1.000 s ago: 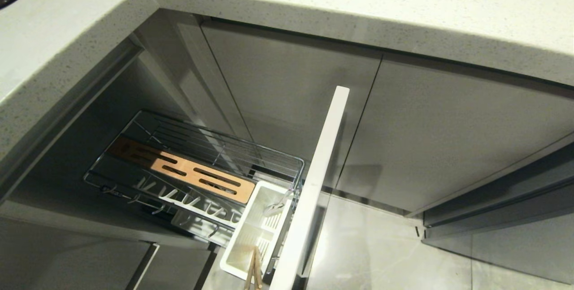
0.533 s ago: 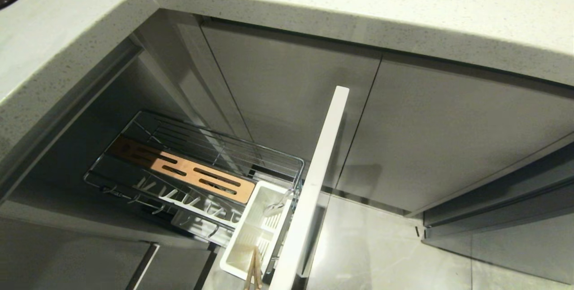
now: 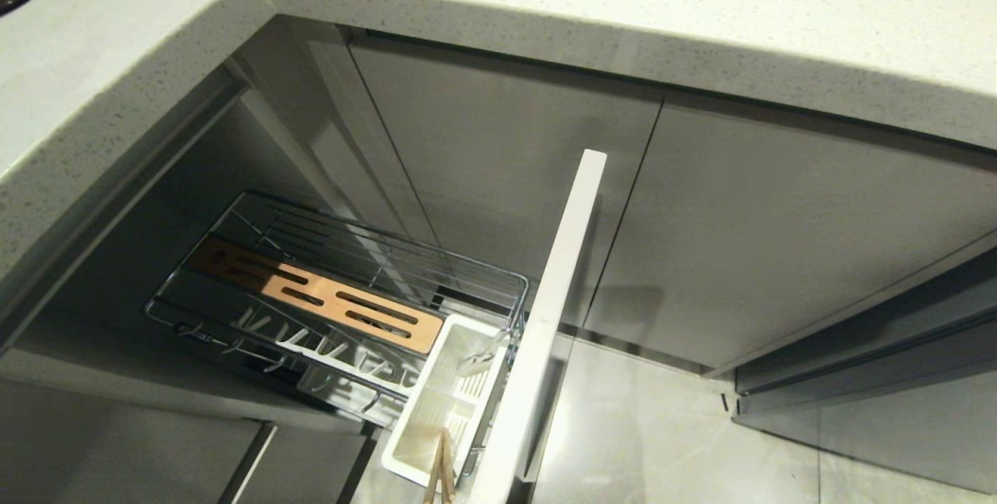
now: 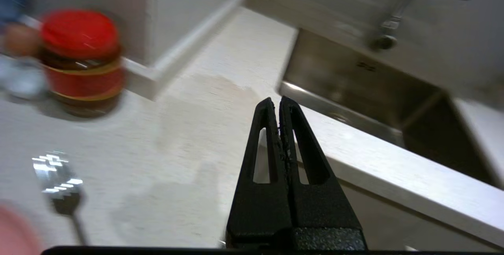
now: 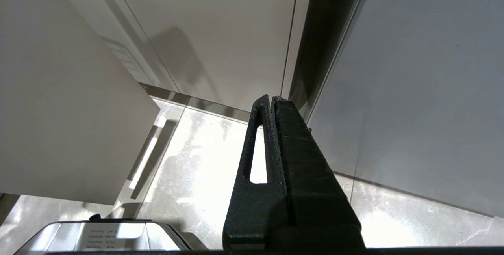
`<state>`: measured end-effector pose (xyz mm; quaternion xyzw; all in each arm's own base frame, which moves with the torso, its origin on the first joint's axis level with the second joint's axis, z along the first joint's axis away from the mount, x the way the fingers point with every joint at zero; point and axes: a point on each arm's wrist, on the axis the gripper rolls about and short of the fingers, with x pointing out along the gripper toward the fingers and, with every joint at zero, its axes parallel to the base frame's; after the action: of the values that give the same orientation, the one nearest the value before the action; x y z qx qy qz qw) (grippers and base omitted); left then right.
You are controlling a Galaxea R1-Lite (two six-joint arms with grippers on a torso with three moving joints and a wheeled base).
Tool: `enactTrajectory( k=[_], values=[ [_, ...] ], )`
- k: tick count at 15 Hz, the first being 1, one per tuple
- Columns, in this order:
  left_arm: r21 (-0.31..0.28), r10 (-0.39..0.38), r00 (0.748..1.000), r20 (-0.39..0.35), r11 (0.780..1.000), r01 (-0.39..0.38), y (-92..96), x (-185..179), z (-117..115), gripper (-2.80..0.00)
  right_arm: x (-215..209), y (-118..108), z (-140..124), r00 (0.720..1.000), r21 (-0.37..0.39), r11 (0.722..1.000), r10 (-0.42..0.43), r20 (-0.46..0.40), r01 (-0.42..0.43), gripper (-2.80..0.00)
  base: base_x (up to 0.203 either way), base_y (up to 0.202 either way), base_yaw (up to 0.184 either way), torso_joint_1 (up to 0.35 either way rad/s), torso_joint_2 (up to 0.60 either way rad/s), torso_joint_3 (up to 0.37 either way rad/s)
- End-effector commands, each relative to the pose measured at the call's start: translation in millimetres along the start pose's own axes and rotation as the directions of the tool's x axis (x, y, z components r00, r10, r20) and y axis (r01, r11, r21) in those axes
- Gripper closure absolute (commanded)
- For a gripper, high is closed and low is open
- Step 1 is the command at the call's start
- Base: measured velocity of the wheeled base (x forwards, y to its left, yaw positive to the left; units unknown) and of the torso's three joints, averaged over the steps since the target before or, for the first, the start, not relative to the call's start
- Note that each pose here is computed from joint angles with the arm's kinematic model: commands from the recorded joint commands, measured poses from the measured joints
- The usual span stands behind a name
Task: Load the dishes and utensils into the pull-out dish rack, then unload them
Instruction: Close the cupboard
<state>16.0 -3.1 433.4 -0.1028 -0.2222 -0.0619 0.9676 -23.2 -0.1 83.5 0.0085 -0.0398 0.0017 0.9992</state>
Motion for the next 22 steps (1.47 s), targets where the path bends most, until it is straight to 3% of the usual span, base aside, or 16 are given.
enactTrajectory(
  k=[1,3,5,7,9,13,17,19,22],
  values=[
    [-0.099,-0.110,0.992,-0.062,0.990,0.103,2.3,12,-5,0.00,2,0,-7,1.000,0.001,1.000,0.000,-0.026,0.000,0.00,0.000,0.000,0.000,0.000,0.00,0.000],
    [-0.185,-0.165,0.978,-0.126,0.973,0.141,3.4,29,-13,0.00,2,0,-7,1.000,0.000,1.000,0.000,-0.026,0.000,0.00,0.000,0.000,0.000,0.000,0.00,0.000],
    [-0.247,-0.164,0.973,-0.162,0.961,0.121,1.2,48,-22,0.00,2,0,-7,1.000,0.000,1.000,0.000,-0.026,0.000,0.00,0.000,0.000,0.000,0.000,0.00,0.000],
    [-0.303,-0.197,0.962,-0.191,0.944,0.133,-8.3,59,-31,0.00,2,0,-7,1.000,0.000,1.000,0.000,-0.026,0.000,0.00,0.000,0.000,0.000,0.000,0.00,0.000],
    [-0.365,-0.274,0.932,-0.238,0.914,0.176,-25.1,67,-42,0.00,2,0,-7,1.000,0.000,1.000,0.000,-0.026,0.000,0.00,0.000,0.000,0.000,0.000,0.00,0.000],
    [-0.458,-0.439,0.813,-0.384,0.854,0.245,-77.0,71,-76,0.00,2,0,-7,1.000,0.000,1.000,0.000,-0.026,0.000,0.00,0.000,0.000,0.000,0.000,0.00,0.000],
    [-0.537,-0.557,0.643,-0.526,0.803,0.256,-127.7,61,-109,0.00,2,0,-8,1.000,0.000,1.000,0.000,-0.027,0.000,0.00,0.000,0.000,0.000,0.000,0.00,0.000],
    [-0.548,-0.587,0.562,-0.583,0.795,0.262,-146.5,53,-123,0.00,2,0,-7,1.000,0.000,1.000,0.000,-0.026,0.000,0.00,0.000,0.000,0.000,0.000,0.00,0.000],
    [-0.524,-0.593,0.470,-0.654,0.803,0.283,-168.1,43,-142,0.00,2,0,-7,1.000,0.000,1.000,0.000,-0.026,0.000,0.00,0.000,0.000,0.000,0.000,0.00,0.000]
  ],
)
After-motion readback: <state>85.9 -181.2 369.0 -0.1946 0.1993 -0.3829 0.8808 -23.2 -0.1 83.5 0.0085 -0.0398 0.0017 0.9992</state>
